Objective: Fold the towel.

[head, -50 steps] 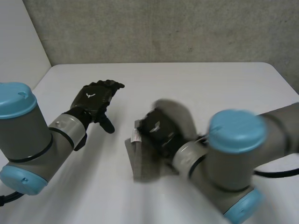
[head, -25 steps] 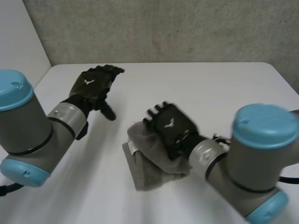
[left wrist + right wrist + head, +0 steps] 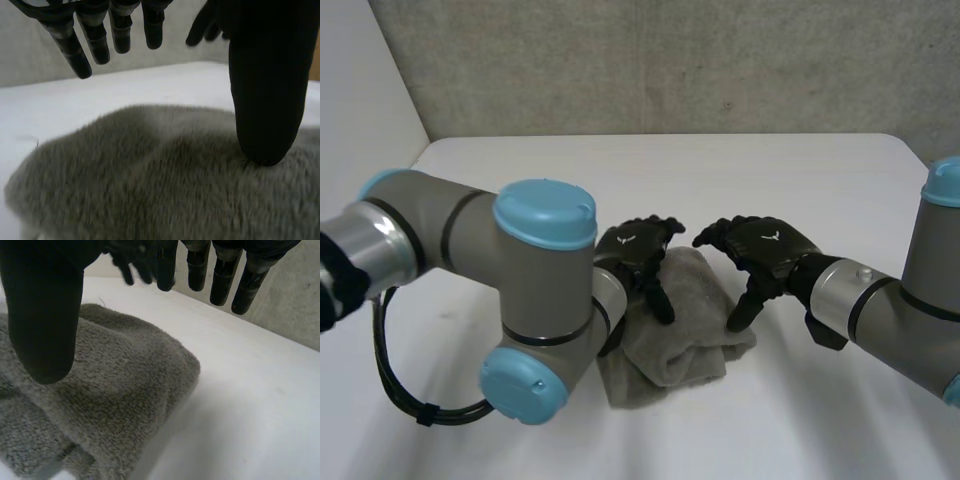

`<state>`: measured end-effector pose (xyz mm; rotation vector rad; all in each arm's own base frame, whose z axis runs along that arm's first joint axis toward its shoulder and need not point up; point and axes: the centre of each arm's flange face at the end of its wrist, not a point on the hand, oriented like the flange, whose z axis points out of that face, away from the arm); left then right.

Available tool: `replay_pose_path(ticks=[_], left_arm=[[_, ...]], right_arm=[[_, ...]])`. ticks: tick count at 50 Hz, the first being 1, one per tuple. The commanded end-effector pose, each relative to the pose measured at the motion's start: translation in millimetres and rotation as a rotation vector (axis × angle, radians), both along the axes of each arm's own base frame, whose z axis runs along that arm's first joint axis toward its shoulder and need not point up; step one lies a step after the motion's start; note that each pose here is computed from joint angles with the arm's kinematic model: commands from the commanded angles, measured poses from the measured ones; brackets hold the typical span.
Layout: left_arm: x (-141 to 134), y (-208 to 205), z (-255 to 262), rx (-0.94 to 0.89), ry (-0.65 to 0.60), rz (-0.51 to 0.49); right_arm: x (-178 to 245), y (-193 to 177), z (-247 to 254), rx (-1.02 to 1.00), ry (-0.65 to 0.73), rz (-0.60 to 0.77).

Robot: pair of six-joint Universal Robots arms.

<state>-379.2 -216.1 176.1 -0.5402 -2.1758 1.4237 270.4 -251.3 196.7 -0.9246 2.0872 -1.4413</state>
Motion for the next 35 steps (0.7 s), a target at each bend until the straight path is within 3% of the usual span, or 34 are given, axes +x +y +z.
replay_pose_path(ticks=[1, 9, 22, 27, 33, 35], left_arm=[[10, 2, -20, 0.018, -0.088, 0.078], [28, 7, -32, 0.053, -0.148, 0.128], [36, 17, -43, 0.026, -0.270, 0.073], [36, 16, -34, -0.007, -0.279, 0.062], [45, -2, 40, -0.156, -0.146, 0.125], [53, -8, 67, -0.204, -0.099, 0.157]], right_arm=[[6, -13, -24, 0.044, 0.030, 0.005], [19, -16, -45, 0.077, 0.044, 0.048], [40, -9, -57, 0.077, 0.059, 0.091], [37, -16, -10, -0.050, 0.021, 0.040], [28, -21, 44, -0.196, -0.021, -0.063], [17, -24, 85, -0.307, -0.057, -0.180]])
